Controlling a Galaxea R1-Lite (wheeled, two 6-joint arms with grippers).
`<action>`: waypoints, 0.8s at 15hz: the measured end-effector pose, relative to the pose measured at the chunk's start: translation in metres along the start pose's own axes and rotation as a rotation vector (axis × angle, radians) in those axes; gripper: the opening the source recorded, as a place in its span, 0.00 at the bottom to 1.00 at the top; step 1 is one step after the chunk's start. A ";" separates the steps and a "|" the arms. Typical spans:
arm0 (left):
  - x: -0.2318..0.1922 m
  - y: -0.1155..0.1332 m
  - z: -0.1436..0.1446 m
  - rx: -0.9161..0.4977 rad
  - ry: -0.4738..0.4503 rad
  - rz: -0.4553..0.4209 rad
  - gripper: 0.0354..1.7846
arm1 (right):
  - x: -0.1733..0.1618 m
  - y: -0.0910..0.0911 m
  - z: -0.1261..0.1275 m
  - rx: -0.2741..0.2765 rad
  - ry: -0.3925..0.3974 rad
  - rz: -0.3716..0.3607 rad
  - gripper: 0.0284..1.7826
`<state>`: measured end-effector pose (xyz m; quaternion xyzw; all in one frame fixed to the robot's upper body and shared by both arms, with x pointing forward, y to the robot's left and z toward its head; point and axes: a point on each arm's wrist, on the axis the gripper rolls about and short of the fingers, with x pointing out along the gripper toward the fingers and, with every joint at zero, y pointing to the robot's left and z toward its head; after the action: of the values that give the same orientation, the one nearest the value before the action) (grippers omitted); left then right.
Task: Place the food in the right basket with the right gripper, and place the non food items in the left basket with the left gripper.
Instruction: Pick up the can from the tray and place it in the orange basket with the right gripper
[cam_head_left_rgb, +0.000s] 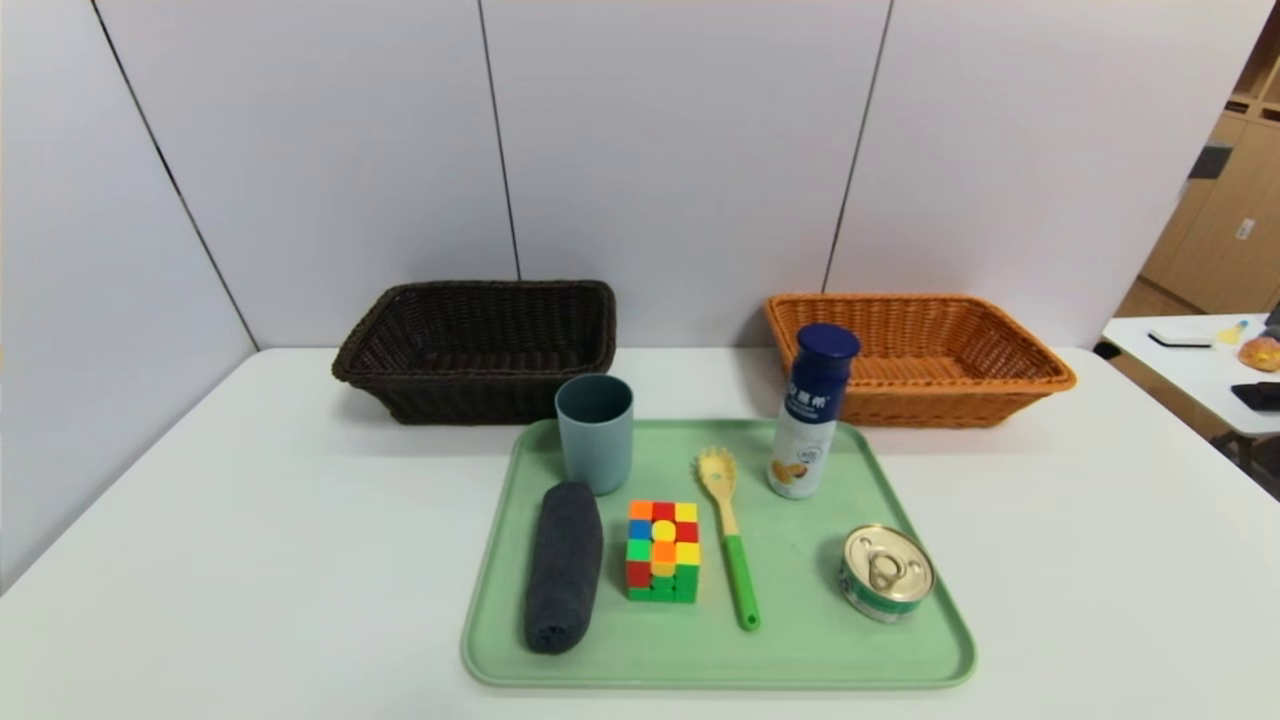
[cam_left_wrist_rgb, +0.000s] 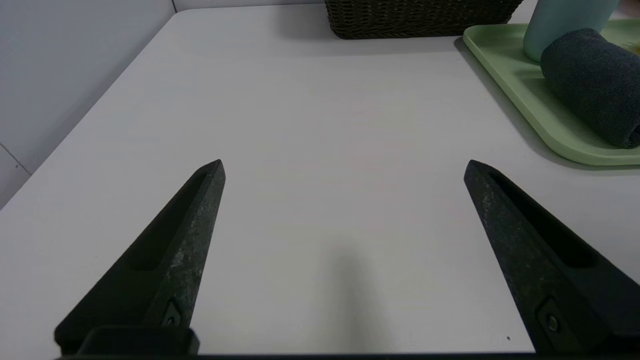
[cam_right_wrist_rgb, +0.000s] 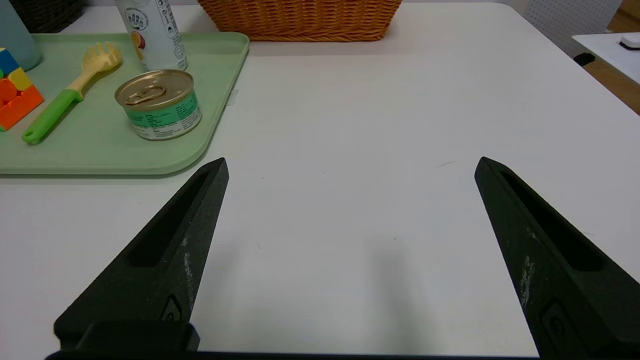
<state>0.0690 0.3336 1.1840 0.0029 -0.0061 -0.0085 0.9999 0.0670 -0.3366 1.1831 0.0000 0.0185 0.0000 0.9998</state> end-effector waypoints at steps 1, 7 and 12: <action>0.000 0.000 0.000 0.000 0.000 0.000 0.94 | 0.000 0.000 0.000 0.000 0.000 0.000 0.95; 0.000 0.000 0.000 -0.003 0.000 0.000 0.94 | 0.000 0.000 0.000 0.001 0.001 0.001 0.95; -0.006 0.000 0.021 0.002 -0.064 -0.005 0.94 | -0.006 0.000 0.017 -0.004 -0.064 0.022 0.95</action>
<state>0.0625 0.3336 1.2046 0.0036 -0.0383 -0.0110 0.9992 0.0617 -0.3361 1.2005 -0.0017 -0.0135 0.0109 0.9998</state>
